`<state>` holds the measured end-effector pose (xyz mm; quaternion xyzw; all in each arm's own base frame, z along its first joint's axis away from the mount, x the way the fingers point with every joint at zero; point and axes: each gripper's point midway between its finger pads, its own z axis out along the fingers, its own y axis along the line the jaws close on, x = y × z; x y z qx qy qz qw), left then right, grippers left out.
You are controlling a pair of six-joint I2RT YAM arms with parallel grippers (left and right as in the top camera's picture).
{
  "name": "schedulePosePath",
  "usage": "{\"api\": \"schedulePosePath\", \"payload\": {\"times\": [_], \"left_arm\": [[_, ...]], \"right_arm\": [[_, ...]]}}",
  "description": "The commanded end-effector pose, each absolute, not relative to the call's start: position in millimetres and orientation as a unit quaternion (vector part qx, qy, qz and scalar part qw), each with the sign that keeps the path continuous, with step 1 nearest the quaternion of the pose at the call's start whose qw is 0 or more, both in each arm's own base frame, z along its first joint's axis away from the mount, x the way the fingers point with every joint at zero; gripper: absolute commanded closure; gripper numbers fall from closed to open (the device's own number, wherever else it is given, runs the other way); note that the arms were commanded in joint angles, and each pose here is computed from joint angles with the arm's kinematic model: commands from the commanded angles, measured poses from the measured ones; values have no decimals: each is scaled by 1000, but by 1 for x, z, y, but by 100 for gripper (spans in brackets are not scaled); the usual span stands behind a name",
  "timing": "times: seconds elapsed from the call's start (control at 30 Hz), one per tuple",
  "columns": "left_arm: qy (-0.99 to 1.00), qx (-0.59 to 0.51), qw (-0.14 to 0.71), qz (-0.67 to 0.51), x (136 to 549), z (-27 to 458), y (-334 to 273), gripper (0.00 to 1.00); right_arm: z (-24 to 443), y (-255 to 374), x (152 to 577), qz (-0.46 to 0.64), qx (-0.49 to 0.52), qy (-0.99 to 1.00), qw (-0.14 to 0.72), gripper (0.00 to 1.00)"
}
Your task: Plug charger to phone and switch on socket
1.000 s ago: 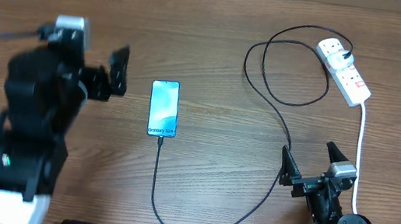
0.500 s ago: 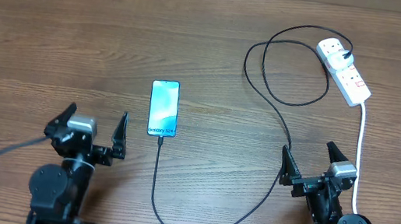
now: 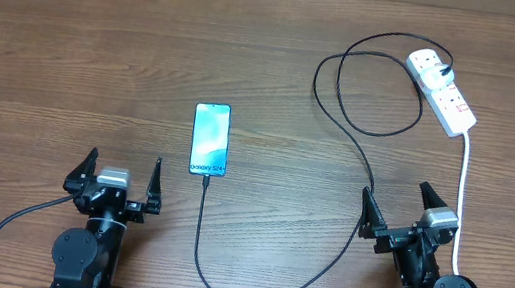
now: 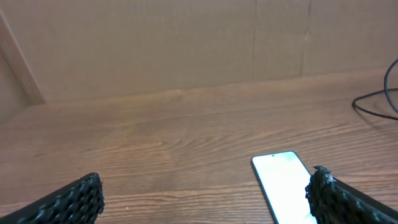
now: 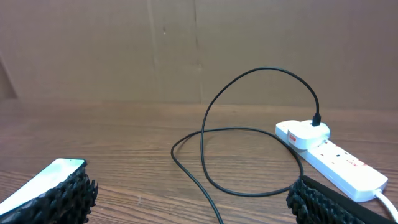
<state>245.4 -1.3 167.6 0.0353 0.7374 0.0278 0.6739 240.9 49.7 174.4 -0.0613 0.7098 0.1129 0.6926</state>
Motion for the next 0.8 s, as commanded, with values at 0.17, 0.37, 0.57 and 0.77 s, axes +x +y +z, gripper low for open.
{"api": "schedulePosePath", "payload": {"times": [0.17,0.37,0.57,0.77], "left_arm": [[736,55,673,57,245,156,2,0],[735,57,673,59,245,156,2,1],[729,55,680,58,246,158,2,0],[730,56,679,58,246,157,2,0]], "right_arm": [[173,52,240,116,-67,708,693,0],[173,52,240,115,-67,708,694,0],[173,52,240,115,-67,708,694,0],[173,52,240,115,-67,708,694,0]]}}
